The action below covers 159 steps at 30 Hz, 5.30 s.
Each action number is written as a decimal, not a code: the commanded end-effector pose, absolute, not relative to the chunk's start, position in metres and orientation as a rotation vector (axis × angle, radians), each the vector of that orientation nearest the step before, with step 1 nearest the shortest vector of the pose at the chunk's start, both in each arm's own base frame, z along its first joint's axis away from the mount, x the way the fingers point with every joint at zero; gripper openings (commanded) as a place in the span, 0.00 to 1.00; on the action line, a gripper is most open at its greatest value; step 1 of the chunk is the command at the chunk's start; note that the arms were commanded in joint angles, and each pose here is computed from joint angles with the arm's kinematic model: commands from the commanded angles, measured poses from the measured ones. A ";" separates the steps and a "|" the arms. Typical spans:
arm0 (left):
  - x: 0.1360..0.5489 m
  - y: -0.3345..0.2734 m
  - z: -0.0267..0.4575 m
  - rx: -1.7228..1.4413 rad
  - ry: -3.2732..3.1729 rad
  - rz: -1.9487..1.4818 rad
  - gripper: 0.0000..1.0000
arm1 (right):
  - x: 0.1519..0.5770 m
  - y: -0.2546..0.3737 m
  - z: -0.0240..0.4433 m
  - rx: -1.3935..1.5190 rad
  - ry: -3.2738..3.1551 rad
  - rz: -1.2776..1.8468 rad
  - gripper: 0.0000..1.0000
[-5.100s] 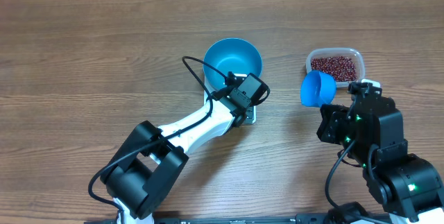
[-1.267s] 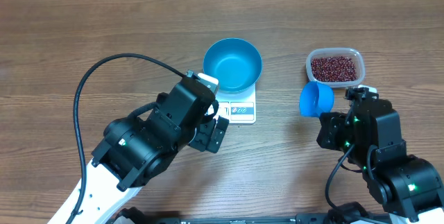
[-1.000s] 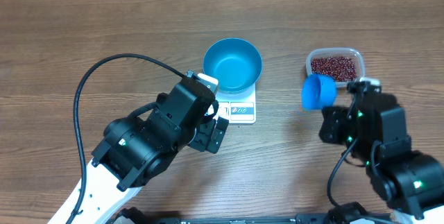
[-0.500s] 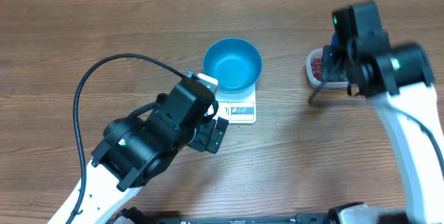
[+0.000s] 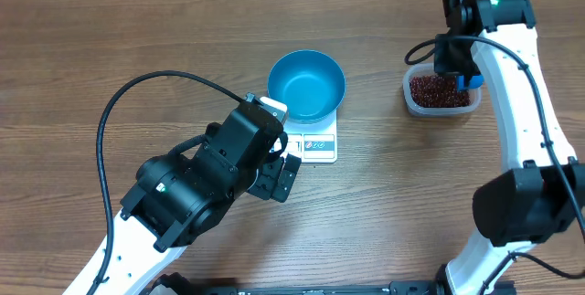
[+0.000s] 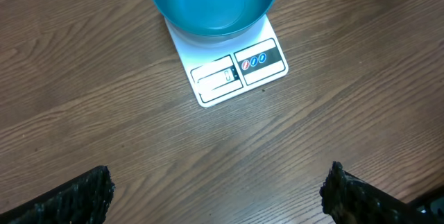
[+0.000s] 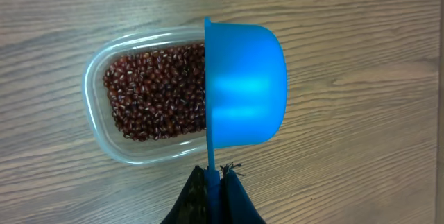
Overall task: Scoop item into bowl and weigh 150g on scale
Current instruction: 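Move the held scoop with the right gripper over the bean tub, then lower the scoop into the red beans with the right gripper, then tilt and drag the scoop through the beans to fill it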
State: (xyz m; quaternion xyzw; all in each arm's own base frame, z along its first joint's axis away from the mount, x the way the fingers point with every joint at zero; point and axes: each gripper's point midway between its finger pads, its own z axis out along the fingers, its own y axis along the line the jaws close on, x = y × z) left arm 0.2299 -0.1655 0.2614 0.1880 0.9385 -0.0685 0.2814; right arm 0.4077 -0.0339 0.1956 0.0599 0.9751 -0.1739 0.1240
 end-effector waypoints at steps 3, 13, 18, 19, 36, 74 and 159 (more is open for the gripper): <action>0.233 -0.163 0.272 0.506 2.478 -0.179 1.00 | 0.419 -0.037 0.178 0.177 2.872 -0.552 0.04; 0.233 -0.163 0.272 0.506 2.478 -0.179 1.00 | 0.423 -0.043 0.170 0.234 2.861 -0.600 0.04; 0.233 -0.164 0.272 0.506 2.478 -0.179 1.00 | 0.421 -0.043 0.165 0.232 2.871 -0.604 0.04; 0.233 -0.163 0.272 0.507 2.478 -0.179 1.00 | 0.421 -0.043 0.163 0.231 2.876 -0.606 0.04; 0.233 -0.163 0.272 0.506 2.478 -0.179 0.99 | 0.414 -0.029 0.133 0.186 2.984 -0.592 0.04; 0.233 -0.163 0.272 0.506 2.478 -0.179 1.00 | 0.406 0.006 0.126 0.056 3.060 -0.448 0.04; 0.233 -0.163 0.272 0.507 2.478 -0.179 0.99 | 0.410 0.001 0.143 -0.021 2.889 0.909 0.04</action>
